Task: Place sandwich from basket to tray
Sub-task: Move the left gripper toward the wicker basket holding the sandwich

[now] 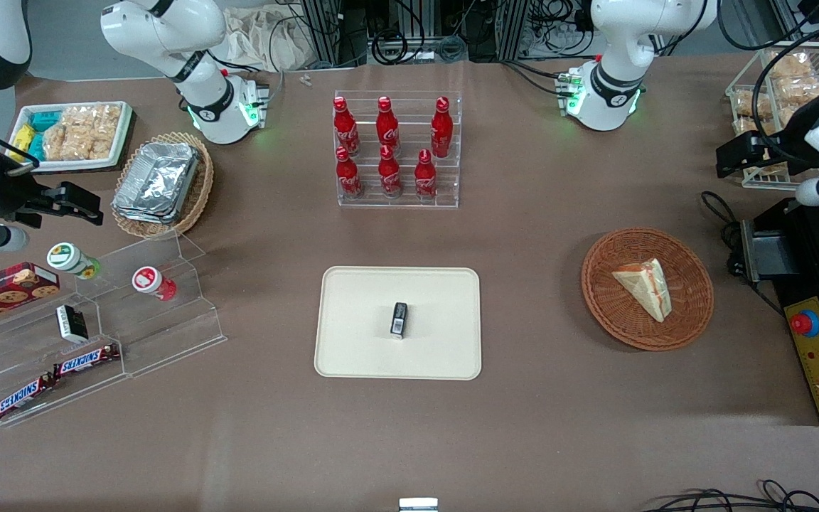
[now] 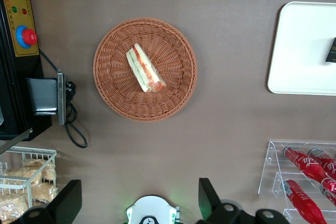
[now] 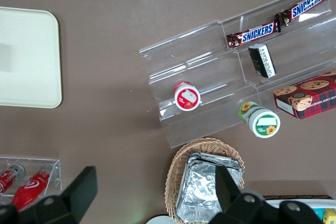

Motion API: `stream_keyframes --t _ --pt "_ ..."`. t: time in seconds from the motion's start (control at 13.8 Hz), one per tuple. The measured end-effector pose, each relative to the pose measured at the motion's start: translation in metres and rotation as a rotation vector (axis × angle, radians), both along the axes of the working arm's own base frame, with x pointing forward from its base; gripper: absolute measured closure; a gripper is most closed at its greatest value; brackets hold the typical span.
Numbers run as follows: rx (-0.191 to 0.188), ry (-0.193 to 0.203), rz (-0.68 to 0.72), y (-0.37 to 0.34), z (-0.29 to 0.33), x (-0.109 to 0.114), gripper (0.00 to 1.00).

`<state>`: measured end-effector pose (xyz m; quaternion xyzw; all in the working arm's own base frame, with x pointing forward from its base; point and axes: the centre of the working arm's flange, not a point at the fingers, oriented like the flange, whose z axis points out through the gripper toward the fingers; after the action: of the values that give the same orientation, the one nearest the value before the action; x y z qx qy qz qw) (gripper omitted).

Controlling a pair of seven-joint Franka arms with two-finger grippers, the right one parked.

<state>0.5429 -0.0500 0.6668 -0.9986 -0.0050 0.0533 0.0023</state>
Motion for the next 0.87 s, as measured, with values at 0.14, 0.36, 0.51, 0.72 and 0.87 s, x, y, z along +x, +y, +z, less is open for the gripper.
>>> stream_keyframes --t 0.14,0.36,0.51,0.72,0.87 --pt "0.000 0.001 0.001 0.000 0.000 0.000 0.00" --pt "0.004 0.017 0.024 0.009 -0.009 0.003 0.00" --pt "0.016 0.047 0.113 0.020 -0.034 0.014 0.00" --pt "0.042 0.042 0.348 0.035 -0.104 0.035 0.00" --pt "0.057 0.037 0.479 0.039 -0.153 0.038 0.00"
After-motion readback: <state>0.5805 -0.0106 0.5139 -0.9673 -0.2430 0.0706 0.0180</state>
